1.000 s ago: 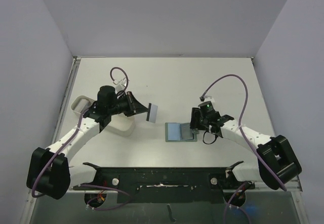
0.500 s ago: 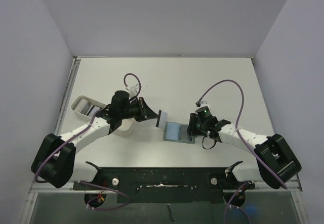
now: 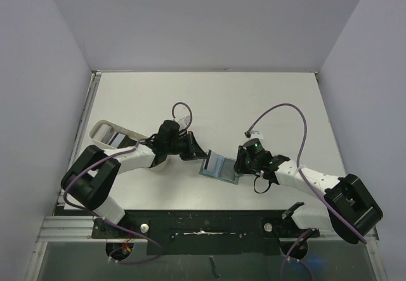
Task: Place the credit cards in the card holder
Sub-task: Insert the credit card into the card holder.
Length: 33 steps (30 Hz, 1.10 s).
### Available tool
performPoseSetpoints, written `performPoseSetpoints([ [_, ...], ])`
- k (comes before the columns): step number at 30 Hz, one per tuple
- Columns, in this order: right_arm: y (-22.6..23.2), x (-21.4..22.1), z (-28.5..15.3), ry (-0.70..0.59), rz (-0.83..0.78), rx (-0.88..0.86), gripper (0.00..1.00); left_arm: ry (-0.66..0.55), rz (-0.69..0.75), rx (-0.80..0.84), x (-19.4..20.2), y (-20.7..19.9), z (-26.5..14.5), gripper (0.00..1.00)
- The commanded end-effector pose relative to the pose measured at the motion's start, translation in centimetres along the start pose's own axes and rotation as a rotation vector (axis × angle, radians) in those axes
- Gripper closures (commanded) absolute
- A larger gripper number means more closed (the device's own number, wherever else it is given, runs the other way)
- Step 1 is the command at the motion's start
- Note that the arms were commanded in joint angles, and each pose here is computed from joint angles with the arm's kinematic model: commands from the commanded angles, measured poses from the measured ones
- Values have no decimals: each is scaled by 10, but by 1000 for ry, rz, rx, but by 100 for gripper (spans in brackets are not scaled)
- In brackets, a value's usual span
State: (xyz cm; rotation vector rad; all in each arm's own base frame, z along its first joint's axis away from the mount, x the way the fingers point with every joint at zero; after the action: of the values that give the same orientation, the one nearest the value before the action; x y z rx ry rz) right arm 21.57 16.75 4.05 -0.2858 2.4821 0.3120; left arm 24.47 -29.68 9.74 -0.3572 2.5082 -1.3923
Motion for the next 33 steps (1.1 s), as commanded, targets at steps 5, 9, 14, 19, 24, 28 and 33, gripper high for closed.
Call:
performPoseSetpoints([
  [5,-2,-13,-3,-74,-5,15,72,76,108,79,-4,-23,19,100],
  [9,-2,-13,-3,-76,-9,14,73,101,112,89,2,-25,26,100],
  [14,-1,-13,-2,-75,-8,8,73,129,103,73,8,-18,34,100],
  [19,-1,-12,-2,-75,-9,9,73,132,105,66,9,-15,38,100],
  [24,-1,-12,-3,-77,-10,7,74,110,103,41,6,-9,39,100],
  [28,-1,-13,-3,-77,-9,7,74,92,113,8,4,-5,39,100],
  [33,0,-15,-5,-83,-8,5,74,77,123,-4,2,-3,38,100],
])
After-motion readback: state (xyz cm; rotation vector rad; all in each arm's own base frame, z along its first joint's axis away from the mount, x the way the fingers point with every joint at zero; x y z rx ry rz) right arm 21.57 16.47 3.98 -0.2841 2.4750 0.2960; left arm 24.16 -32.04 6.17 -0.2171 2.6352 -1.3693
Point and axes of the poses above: each gripper's point midway between its finger pads, its own z axis out along the fingers, its own y axis along the line the jaws close on, x = y × z, the point moved 2 cm from there along -z, back along the fingers, and after that the axes turned 14 degrees about -z, right-handed, at the moved point
